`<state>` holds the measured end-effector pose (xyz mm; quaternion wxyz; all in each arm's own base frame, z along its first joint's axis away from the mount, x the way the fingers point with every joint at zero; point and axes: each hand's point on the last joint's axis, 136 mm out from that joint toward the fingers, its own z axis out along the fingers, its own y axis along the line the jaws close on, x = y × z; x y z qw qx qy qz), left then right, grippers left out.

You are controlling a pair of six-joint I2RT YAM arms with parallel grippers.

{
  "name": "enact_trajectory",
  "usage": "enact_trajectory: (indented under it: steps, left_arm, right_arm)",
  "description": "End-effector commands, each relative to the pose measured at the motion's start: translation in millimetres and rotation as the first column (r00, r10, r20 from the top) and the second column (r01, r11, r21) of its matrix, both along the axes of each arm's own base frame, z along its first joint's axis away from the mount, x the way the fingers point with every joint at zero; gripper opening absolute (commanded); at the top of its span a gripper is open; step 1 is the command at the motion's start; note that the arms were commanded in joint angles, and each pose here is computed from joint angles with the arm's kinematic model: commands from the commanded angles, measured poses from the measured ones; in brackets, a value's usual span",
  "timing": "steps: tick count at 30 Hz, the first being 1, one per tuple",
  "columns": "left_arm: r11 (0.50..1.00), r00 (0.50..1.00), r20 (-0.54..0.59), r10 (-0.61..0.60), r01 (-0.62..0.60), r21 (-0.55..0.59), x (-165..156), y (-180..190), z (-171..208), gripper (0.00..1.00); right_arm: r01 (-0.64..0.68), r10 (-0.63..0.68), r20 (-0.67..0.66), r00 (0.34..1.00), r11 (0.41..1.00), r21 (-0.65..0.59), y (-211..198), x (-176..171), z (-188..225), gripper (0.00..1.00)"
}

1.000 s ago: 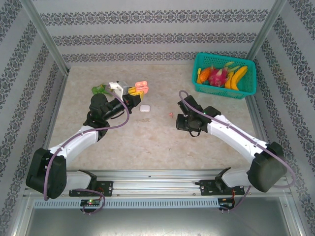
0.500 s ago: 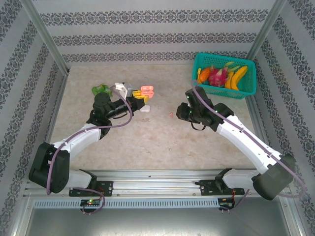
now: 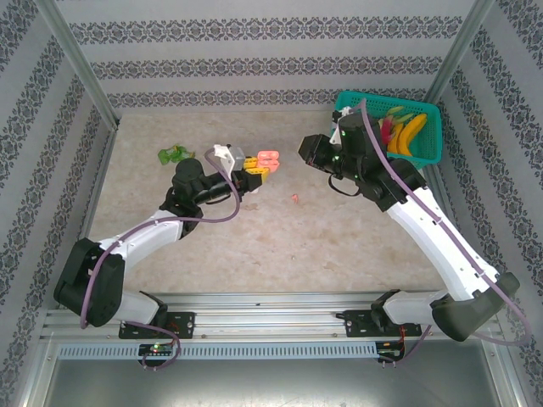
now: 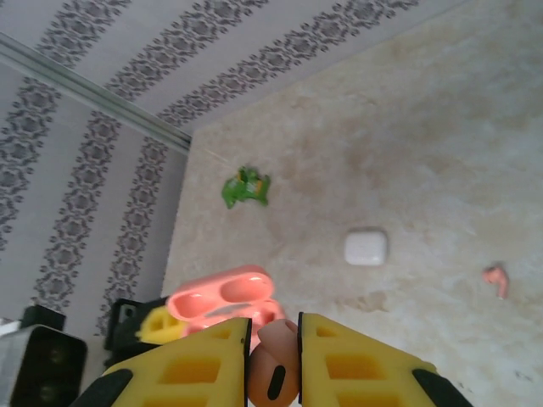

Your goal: Insert the wireless bluetooth earbuds into the charging case

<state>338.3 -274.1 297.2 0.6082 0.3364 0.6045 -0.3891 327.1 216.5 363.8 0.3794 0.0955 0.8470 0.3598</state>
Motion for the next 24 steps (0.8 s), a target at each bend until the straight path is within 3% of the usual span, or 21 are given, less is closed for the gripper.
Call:
enact_trajectory:
  steps: [1, 6, 14, 24]
  left_arm:
    - [0.995, 0.984, 0.148, 0.100, -0.100, -0.006, 10.5, -3.5, 29.6, 0.00]
    - [0.976, 0.944, 0.254, 0.210, -0.216, -0.004, 22.7, -8.6, 45.7, 0.00]
    - [0.950, 0.873, 0.392, 0.290, -0.313, -0.004, 33.3, -34.1, 61.4, 0.00]
    - [0.925, 0.835, 0.409, 0.368, -0.373, -0.072, 44.9, -35.1, 72.3, 0.00]
  right_arm:
    - [0.004, -0.011, 0.068, 0.998, 0.995, 0.095, 5.1, 10.0, 31.4, 0.18]
    - [0.009, -0.028, 0.111, 0.993, 0.987, 0.162, 8.2, 17.1, 49.0, 0.18]
    - [0.007, -0.046, 0.124, 0.991, 0.955, 0.295, 18.0, 29.1, 56.4, 0.18]
    - [0.000, -0.041, 0.092, 0.995, 0.916, 0.402, 24.8, 24.5, 50.2, 0.18]
